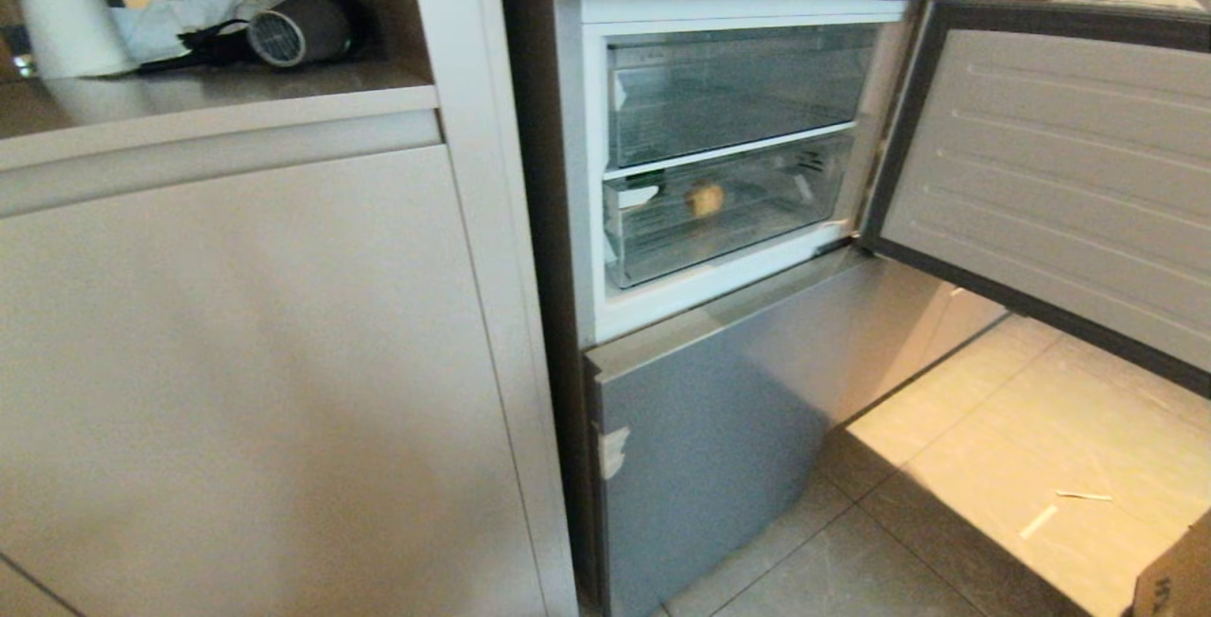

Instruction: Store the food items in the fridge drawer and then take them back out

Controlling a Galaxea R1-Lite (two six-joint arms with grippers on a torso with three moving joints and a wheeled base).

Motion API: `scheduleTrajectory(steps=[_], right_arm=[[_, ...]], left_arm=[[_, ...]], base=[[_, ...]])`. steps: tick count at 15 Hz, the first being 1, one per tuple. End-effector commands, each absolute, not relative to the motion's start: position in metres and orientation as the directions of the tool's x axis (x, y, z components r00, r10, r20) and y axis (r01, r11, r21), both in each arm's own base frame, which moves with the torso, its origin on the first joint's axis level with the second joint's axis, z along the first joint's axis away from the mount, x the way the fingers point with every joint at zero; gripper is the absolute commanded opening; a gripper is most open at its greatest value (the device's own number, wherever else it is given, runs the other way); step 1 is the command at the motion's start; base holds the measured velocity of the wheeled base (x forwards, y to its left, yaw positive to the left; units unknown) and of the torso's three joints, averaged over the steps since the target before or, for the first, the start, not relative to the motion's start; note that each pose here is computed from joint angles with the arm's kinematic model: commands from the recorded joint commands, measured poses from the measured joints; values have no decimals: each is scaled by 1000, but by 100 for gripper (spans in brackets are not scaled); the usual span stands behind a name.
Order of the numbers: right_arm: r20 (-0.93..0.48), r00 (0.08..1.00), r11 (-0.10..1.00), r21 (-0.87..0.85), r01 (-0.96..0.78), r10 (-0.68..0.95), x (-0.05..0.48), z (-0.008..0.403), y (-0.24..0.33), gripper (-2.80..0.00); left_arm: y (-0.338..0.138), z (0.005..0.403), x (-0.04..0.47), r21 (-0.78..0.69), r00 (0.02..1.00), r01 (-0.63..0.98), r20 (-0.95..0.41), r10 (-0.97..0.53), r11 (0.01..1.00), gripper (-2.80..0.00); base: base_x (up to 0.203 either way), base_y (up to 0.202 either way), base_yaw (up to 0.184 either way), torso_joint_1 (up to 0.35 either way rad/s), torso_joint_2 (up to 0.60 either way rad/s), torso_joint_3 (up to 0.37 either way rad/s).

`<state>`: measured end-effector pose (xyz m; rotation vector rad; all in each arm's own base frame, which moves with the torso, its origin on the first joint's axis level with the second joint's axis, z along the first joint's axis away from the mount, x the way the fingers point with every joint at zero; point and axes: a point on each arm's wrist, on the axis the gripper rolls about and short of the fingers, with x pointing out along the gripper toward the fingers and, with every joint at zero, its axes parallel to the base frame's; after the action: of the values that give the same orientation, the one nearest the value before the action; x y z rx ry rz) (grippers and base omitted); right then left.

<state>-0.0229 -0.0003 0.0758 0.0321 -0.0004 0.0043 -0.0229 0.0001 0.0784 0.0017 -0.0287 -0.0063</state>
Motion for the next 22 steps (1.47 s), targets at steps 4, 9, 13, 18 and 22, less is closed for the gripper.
scheduleTrajectory(steps=[4, 9, 13, 18, 22], right_arm=[[-2, 1000, 999, 34, -5, 5, -23, 76, 0, -280], [-2, 1000, 999, 34, -5, 5, -23, 76, 0, -280], [-2, 1000, 999, 34, -5, 5, -23, 76, 0, -280], [18, 1000, 999, 32, -12, 11, -24, 81, 0, -280], [0, 996, 977, 196, -85, 86, -18, 141, 1, -280]], left_arm=[[0, 75, -22, 2, 1000, 6, 18, -6, 1000, -280], [0, 75, -22, 2, 1000, 6, 18, -6, 1000, -280], [0, 75, -22, 2, 1000, 6, 18, -6, 1000, -280], [0, 75, -22, 2, 1000, 6, 18, -6, 1000, -280], [0, 75, -22, 2, 1000, 6, 18, -6, 1000, -280]], base=[[1, -8, 170, 2, 0, 4], [0, -2, 40, 0, 2, 0], [0, 0, 0, 0, 0, 0], [0, 0, 0, 0, 0, 0], [0, 0, 0, 0, 0, 0]])
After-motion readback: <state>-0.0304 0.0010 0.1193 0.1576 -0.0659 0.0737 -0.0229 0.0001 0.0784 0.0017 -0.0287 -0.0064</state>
